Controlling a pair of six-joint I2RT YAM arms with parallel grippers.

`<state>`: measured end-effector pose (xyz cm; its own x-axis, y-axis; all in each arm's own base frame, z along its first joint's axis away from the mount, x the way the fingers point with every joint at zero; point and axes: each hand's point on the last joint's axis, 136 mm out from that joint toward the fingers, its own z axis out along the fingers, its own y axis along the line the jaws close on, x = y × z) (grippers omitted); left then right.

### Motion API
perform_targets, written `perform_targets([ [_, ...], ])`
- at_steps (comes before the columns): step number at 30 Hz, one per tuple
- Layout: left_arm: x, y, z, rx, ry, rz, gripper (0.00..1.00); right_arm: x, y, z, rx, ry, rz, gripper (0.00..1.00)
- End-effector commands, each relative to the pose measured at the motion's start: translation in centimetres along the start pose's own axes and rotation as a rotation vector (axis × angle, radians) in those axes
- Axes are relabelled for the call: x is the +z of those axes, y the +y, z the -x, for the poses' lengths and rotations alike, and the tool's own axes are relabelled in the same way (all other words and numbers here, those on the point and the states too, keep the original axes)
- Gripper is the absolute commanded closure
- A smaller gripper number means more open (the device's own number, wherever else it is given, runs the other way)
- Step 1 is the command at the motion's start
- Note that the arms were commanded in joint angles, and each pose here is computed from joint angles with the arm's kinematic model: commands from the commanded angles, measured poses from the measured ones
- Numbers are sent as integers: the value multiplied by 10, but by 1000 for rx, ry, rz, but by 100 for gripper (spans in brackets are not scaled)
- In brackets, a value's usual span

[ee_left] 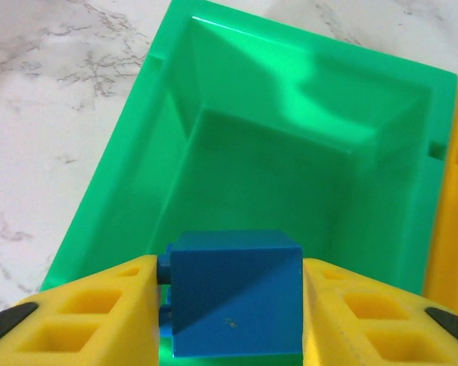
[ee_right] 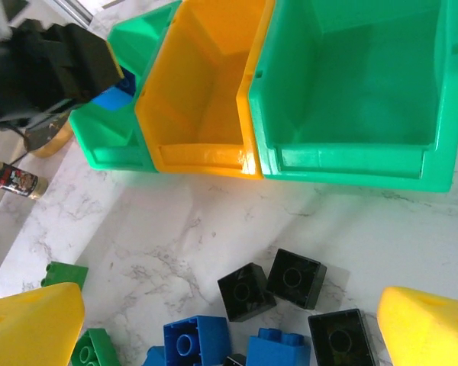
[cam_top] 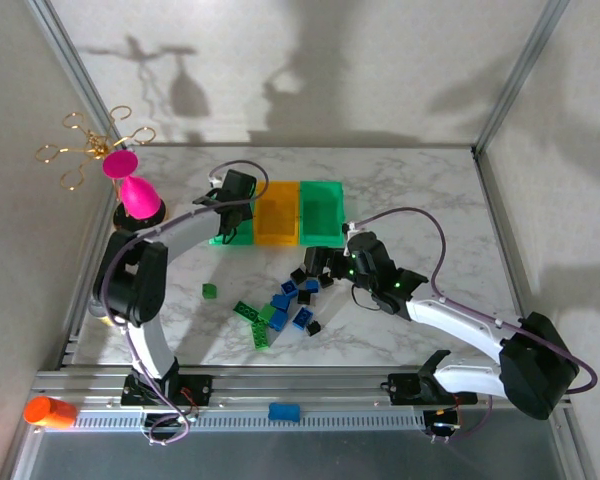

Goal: Sort the legos into containers by color
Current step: Place the lego in the container.

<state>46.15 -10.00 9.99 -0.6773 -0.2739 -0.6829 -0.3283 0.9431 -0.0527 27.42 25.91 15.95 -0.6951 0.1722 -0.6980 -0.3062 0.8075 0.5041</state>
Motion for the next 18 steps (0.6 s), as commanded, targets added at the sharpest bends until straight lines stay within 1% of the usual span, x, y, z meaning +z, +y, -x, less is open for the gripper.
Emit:
perform_targets([
  [1,6,-9,10,10,-12,-22,53,-1,9,16,-25,-51,0,1],
  [4,12,-9,6,14,2,-18,51,0,9,17,-28,-52,-7,1],
  [8,10,-8,8,18,-2,-16,48,1,10,18,-32,-52,-4,1],
  [15,-3,-7,18,17,-21,-28,45,2,12,22,-43,-57,-5,1],
  [18,-16,-10,25,8,-27,-63,46,0,14,25,-49,-62,-3,1],
])
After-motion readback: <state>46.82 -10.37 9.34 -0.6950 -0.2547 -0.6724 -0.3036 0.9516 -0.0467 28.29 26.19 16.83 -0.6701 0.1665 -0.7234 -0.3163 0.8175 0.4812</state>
